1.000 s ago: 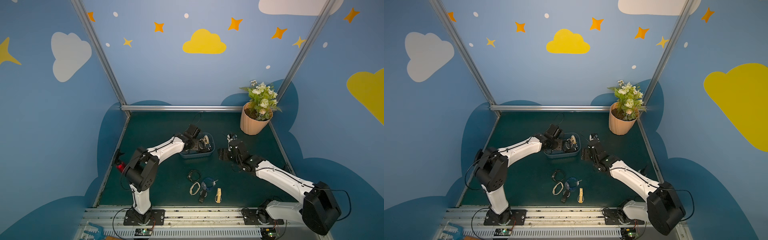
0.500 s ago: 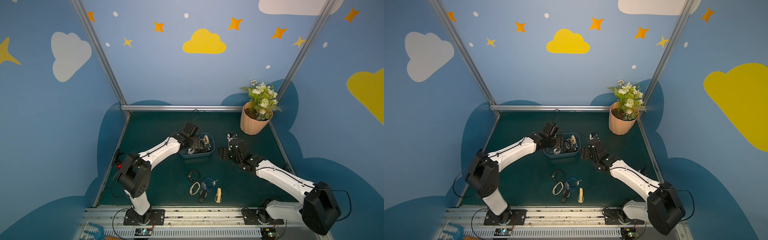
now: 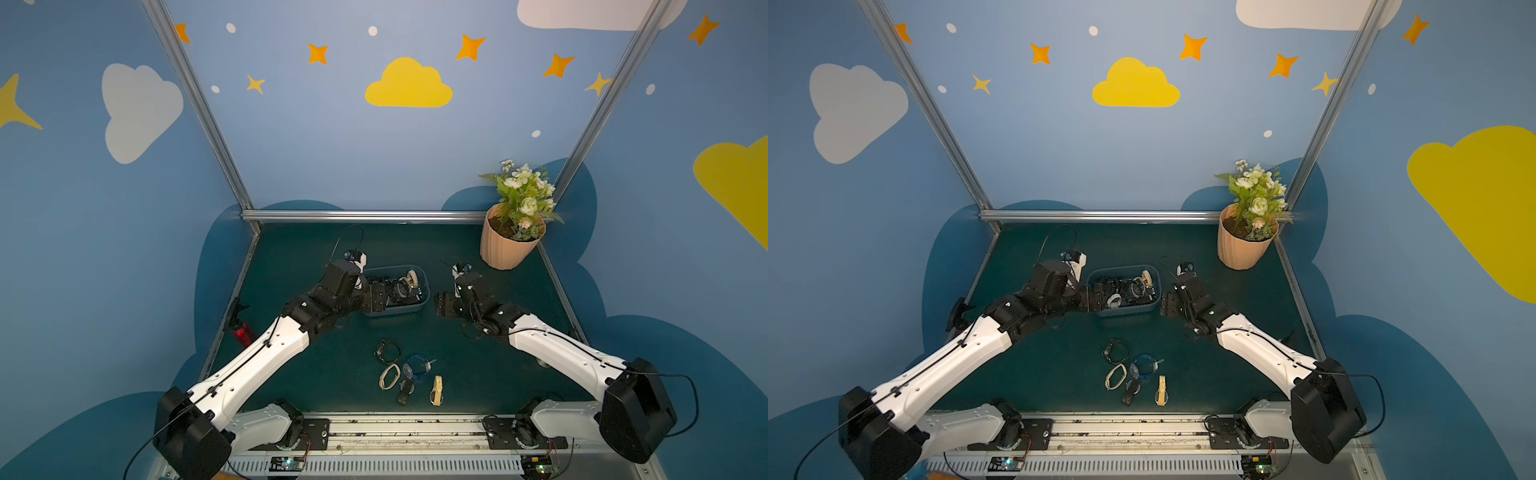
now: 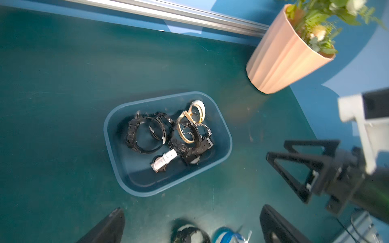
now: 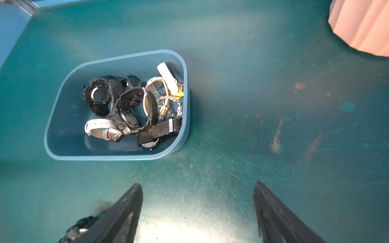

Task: Put the watch into the storage box
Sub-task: Place the watch in the storage box, then pick up the watch at the center of the board.

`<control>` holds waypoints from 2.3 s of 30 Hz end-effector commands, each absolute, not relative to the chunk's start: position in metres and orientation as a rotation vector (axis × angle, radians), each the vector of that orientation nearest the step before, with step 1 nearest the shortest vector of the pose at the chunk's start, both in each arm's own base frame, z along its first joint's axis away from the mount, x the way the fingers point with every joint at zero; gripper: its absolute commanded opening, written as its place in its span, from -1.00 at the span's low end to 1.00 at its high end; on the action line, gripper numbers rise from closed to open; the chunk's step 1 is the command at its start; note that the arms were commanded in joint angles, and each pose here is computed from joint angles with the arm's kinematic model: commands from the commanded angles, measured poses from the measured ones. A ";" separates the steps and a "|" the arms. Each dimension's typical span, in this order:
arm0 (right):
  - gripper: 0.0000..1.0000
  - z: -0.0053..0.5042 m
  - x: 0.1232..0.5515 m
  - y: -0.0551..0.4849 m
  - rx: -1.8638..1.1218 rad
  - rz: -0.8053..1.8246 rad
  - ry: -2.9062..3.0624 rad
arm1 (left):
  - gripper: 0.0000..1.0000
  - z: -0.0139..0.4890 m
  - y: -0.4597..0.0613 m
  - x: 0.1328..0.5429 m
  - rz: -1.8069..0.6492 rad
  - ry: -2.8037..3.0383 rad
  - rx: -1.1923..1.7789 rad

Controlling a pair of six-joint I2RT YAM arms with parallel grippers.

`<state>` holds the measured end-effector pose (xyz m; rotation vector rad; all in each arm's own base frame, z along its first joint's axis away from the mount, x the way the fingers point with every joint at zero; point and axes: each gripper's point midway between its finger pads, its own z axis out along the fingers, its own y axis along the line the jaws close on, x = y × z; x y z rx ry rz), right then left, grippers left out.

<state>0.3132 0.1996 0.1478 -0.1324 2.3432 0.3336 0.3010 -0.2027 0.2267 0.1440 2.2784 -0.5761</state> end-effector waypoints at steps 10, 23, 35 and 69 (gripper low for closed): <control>0.64 0.111 0.235 0.205 -0.176 0.346 2.600 | 1.00 0.224 -0.198 0.293 -0.556 2.271 0.218; 0.39 0.086 0.139 0.210 -0.263 0.439 2.649 | 1.00 0.221 -0.199 0.293 -0.554 2.282 0.218; 0.11 0.075 0.121 0.220 -0.365 0.401 2.600 | 1.00 0.220 -0.199 0.292 -0.554 2.293 0.216; -0.85 0.133 0.173 0.204 -0.320 0.256 2.412 | 1.00 0.220 -0.195 0.291 -0.527 2.298 0.213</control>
